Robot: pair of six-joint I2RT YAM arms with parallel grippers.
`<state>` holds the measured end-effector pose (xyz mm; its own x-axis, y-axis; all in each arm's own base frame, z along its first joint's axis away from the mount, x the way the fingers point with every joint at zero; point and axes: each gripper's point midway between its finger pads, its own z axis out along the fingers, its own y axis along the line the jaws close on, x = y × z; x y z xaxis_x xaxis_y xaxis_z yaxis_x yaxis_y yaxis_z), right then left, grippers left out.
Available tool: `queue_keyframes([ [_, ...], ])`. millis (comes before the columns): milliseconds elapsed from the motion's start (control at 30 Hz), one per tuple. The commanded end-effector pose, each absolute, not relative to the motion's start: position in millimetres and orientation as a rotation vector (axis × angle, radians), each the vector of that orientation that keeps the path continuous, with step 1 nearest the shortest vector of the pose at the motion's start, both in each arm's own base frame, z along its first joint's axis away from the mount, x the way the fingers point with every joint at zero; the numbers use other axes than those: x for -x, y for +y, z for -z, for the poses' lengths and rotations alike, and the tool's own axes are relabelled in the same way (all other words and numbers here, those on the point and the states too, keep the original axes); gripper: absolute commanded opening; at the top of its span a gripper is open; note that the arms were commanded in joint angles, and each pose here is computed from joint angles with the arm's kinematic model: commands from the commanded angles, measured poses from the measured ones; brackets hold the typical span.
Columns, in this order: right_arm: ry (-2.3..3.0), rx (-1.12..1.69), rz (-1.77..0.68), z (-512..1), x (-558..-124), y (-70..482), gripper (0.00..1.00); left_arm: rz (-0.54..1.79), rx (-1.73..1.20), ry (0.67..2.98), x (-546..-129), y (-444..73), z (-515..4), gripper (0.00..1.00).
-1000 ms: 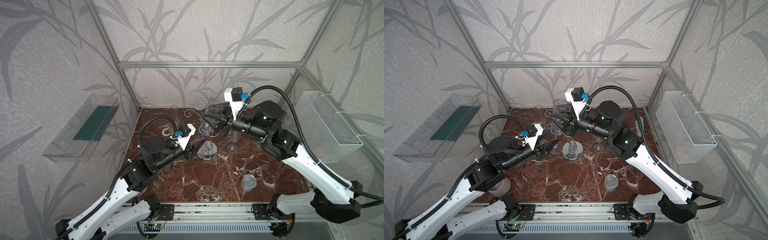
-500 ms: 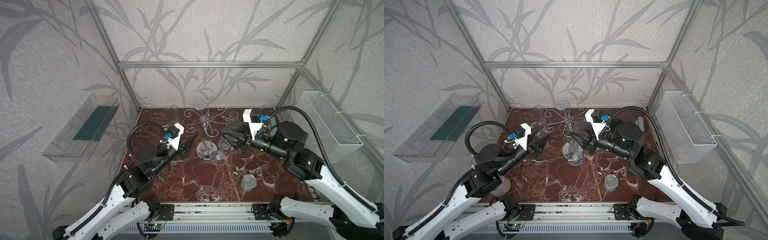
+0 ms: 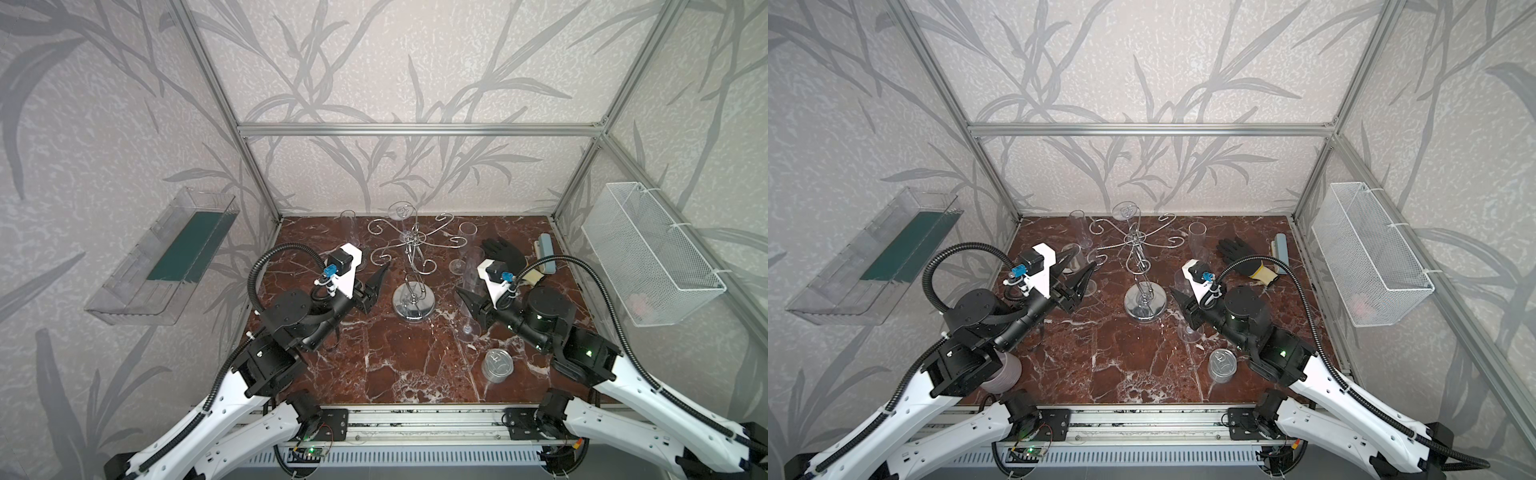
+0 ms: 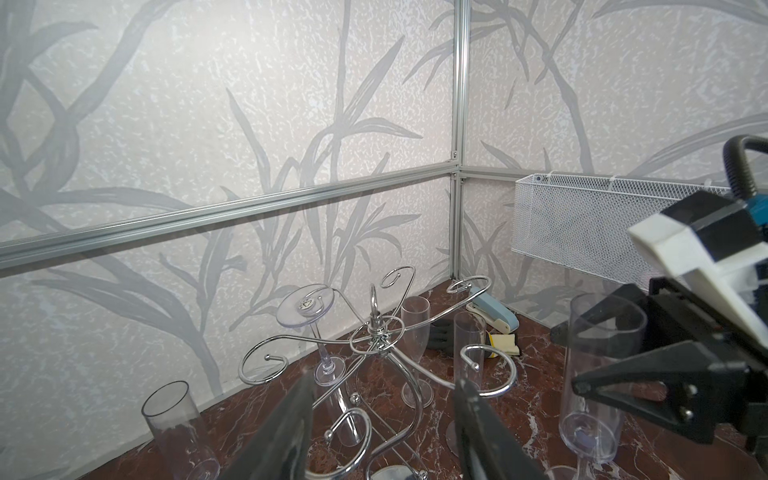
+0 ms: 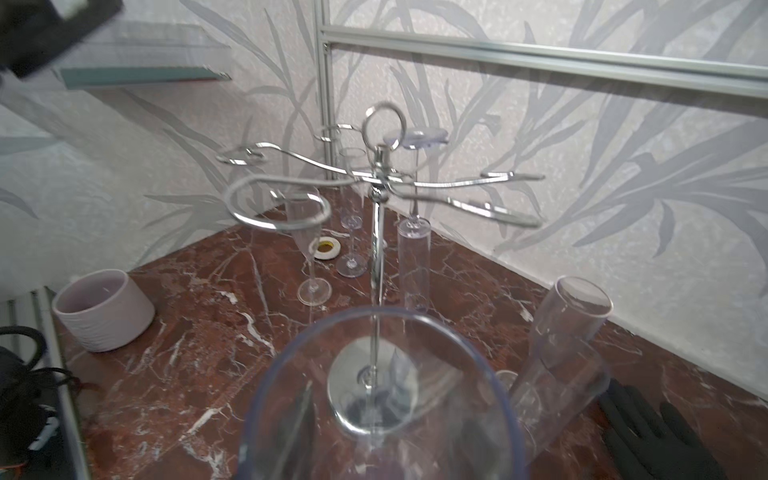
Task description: Take the wine glass off the wine glass rack
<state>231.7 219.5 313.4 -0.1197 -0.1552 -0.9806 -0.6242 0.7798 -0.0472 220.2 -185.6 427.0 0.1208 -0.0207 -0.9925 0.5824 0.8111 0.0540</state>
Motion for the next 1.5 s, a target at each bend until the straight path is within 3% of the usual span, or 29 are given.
queue_keyframes([
  [0,1.554,0.474,-0.385,-332,-249,201,0.37,0.472,-0.474,1.395,-219,-182,-428,0.56],
  [333,1.507,0.339,-0.368,-280,-273,188,0.34,0.483,-0.467,1.401,-220,-184,-429,0.56],
  [1167,1.677,0.286,-0.32,-211,-294,168,0.34,0.491,-0.47,1.414,-225,-190,-428,0.55],
  [1467,1.688,0.283,-0.321,-209,-293,167,0.48,0.488,-0.475,1.413,-226,-191,-428,0.56],
])
